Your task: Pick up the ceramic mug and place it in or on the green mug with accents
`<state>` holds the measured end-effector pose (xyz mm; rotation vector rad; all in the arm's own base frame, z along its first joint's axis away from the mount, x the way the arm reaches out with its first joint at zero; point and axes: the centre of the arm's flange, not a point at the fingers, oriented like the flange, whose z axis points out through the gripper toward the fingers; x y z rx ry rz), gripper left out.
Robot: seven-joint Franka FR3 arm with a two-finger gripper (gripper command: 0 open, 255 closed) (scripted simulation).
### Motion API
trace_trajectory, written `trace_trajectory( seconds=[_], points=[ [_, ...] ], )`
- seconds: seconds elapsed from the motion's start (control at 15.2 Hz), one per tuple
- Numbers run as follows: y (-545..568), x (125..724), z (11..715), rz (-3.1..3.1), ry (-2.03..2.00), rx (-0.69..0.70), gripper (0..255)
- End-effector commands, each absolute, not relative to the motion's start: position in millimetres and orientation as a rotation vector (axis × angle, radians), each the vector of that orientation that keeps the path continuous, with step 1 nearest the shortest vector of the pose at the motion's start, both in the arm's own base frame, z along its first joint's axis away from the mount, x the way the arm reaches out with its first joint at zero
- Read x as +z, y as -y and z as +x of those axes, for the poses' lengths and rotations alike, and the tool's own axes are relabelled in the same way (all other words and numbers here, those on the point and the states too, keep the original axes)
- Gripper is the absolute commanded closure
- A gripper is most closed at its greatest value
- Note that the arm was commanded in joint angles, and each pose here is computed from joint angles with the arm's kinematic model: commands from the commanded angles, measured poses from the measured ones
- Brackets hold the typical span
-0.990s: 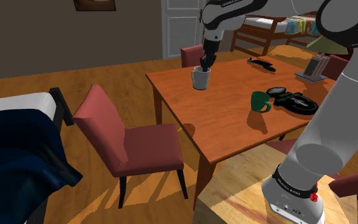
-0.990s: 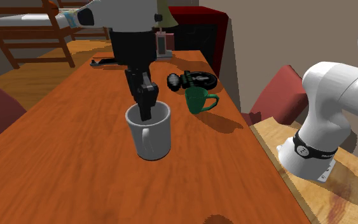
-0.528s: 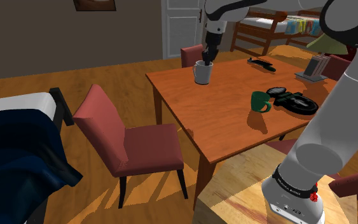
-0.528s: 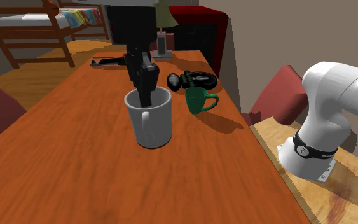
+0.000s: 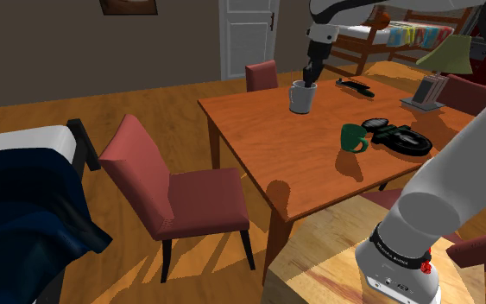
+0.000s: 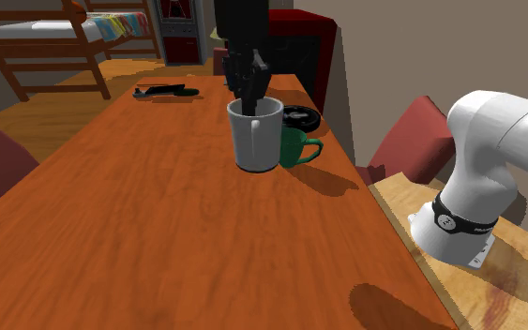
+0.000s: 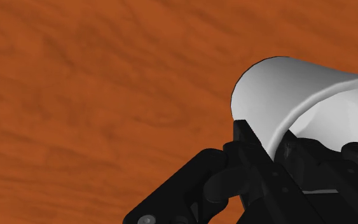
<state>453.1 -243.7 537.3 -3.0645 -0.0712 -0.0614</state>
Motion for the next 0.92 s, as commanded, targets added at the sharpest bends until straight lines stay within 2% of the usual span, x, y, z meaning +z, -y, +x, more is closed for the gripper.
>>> trace_trajectory(
  seconds=[0.0, 0.86],
  points=[
    [258, 539, 432, -3.064, 0.073, -0.061, 255],
    [357, 555, 293, -3.064, 0.073, -0.061, 255]
  ],
)
